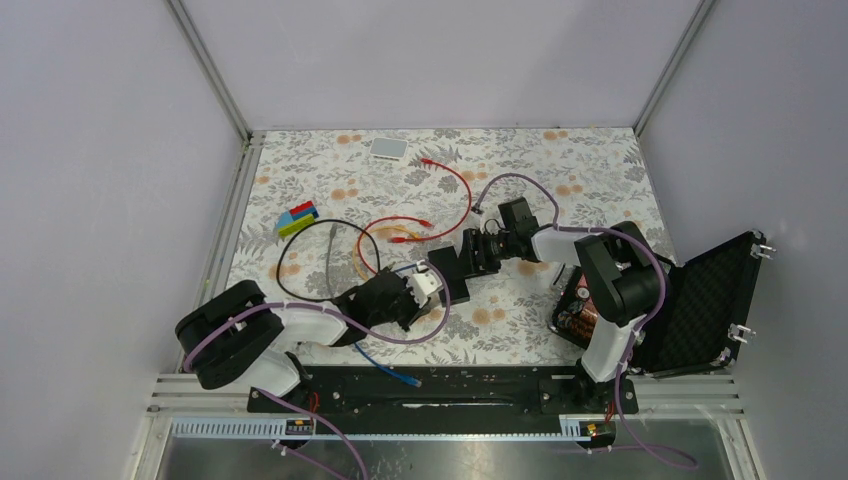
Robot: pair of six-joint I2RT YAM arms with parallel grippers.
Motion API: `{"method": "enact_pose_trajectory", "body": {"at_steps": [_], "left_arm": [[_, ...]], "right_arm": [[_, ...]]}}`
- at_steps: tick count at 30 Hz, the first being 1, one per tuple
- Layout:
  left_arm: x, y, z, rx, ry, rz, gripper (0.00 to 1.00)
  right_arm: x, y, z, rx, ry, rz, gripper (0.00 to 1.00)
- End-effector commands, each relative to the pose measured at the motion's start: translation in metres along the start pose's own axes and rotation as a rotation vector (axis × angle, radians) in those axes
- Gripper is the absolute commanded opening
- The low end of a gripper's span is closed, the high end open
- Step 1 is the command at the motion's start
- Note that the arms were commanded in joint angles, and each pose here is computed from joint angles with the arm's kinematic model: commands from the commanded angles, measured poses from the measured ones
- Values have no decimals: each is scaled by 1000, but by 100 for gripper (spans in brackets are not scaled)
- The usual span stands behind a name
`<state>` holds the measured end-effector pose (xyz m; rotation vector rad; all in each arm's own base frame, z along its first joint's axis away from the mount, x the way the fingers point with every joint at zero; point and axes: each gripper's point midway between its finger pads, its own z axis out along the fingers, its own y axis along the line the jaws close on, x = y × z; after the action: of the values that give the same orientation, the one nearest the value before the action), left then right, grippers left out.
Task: Insert the plug into the switch port
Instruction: Insert the connector into the switch port.
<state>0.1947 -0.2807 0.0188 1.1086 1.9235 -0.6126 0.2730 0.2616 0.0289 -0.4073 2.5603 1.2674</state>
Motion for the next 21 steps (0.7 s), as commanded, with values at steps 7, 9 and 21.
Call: {"method": "enact_pose_trajectory", "body": {"at_steps": [7, 9, 21], "left_arm": [[-13, 6, 0, -40, -48, 7, 0], [-15, 7, 0, -47, -53, 13, 0], [-28, 4, -2, -17, -123, 84, 0]], "right_arm": [[6, 0, -4, -3, 70, -27, 64], [7, -1, -5, 1, 72, -31, 64], [10, 0, -5, -13, 81, -29, 64]]}}
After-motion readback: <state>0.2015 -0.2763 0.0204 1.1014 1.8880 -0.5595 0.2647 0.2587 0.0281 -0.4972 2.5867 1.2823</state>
